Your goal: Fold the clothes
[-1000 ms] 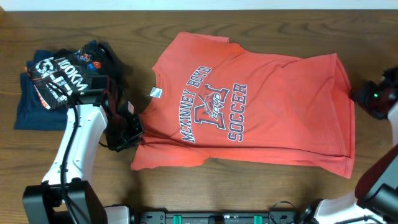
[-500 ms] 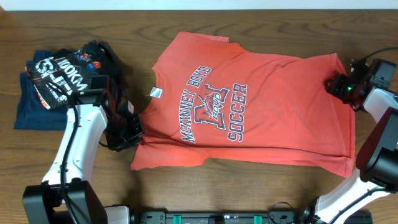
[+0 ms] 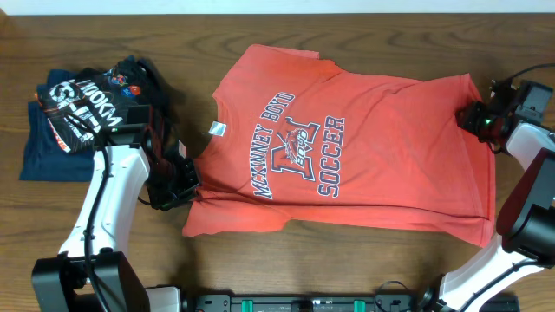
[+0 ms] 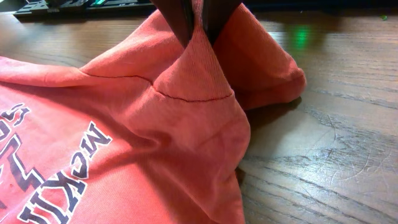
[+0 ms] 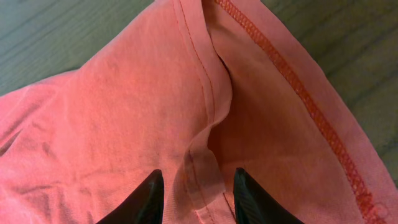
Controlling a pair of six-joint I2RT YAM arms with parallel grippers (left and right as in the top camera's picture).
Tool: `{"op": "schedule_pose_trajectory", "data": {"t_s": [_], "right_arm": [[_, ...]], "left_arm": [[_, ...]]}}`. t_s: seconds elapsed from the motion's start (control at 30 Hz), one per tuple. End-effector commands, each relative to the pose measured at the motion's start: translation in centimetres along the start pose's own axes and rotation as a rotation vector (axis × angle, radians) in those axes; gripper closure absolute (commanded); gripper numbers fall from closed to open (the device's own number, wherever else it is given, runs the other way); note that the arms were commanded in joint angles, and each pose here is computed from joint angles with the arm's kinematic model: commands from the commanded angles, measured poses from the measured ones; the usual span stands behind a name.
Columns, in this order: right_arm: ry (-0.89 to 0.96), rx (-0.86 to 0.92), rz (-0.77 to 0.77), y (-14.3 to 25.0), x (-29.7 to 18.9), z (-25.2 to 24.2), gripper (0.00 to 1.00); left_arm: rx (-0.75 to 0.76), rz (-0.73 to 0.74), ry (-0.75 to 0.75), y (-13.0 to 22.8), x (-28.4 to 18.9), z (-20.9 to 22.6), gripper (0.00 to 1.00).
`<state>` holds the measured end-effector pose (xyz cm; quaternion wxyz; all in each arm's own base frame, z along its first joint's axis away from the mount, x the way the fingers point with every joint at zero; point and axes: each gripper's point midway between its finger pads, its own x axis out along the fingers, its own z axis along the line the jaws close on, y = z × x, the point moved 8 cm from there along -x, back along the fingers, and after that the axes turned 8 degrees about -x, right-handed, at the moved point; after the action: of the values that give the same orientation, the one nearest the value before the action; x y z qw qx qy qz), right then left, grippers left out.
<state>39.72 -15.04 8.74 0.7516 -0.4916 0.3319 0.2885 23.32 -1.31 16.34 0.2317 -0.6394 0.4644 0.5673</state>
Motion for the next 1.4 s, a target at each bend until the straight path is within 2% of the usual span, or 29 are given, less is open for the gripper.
{"op": "schedule_pose_trajectory", "data": {"t_s": [0.0, 0.33, 0.47, 0.53, 0.6, 0.77, 0.93, 1.13, 1.2, 1.23, 1.37], "right_arm": [[-0.001, -0.011, 0.011, 0.4, 0.5, 0.2, 0.65], [0.006, -0.001, 0.039, 1.2, 1.6, -0.3, 0.69], [0.005, -0.003, 0.036, 1.2, 1.9, -0.3, 0.84], [0.005, -0.005, 0.029, 1.1, 1.8, -0.3, 0.97], [0.007, 0.005, 0.025, 0.9, 1.6, -0.3, 0.99], [0.039, 0.061, -0.031, -0.3, -0.4, -1.6, 0.99], [0.209, 0.129, -0.110, -1.8, -4.2, -4.6, 0.99], [0.298, 0.180, -0.080, -0.9, -5.3, -6.9, 0.98], [0.304, 0.179, -0.060, -0.5, -4.9, -7.1, 0.94], [0.303, 0.178, -0.053, -0.4, -4.7, -7.1, 0.85], [0.296, 0.172, -0.021, 0.2, -4.1, -6.9, 0.70]], "left_arm": [[0.003, -0.007, -0.001, 0.0, -0.2, 0.2, 0.94], [0.003, -0.006, -0.001, 0.0, -0.2, 0.2, 0.94], [0.003, -0.006, -0.001, 0.0, -0.2, 0.2, 0.94], [0.003, -0.006, -0.001, 0.0, -0.2, 0.2, 0.94], [0.003, -0.007, -0.001, 0.0, -0.2, 0.2, 0.94], [0.003, -0.006, -0.001, 0.0, -0.2, 0.2, 0.94], [0.003, -0.007, -0.001, 0.0, -0.2, 0.2, 0.94], [0.003, -0.007, 0.000, 0.0, -0.2, 0.2, 0.94], [0.003, -0.007, -0.001, 0.0, -0.2, 0.2, 0.94], [0.003, -0.007, -0.001, 0.0, -0.2, 0.2, 0.94], [0.003, -0.006, -0.001, 0.0, -0.2, 0.2, 0.94]]}}
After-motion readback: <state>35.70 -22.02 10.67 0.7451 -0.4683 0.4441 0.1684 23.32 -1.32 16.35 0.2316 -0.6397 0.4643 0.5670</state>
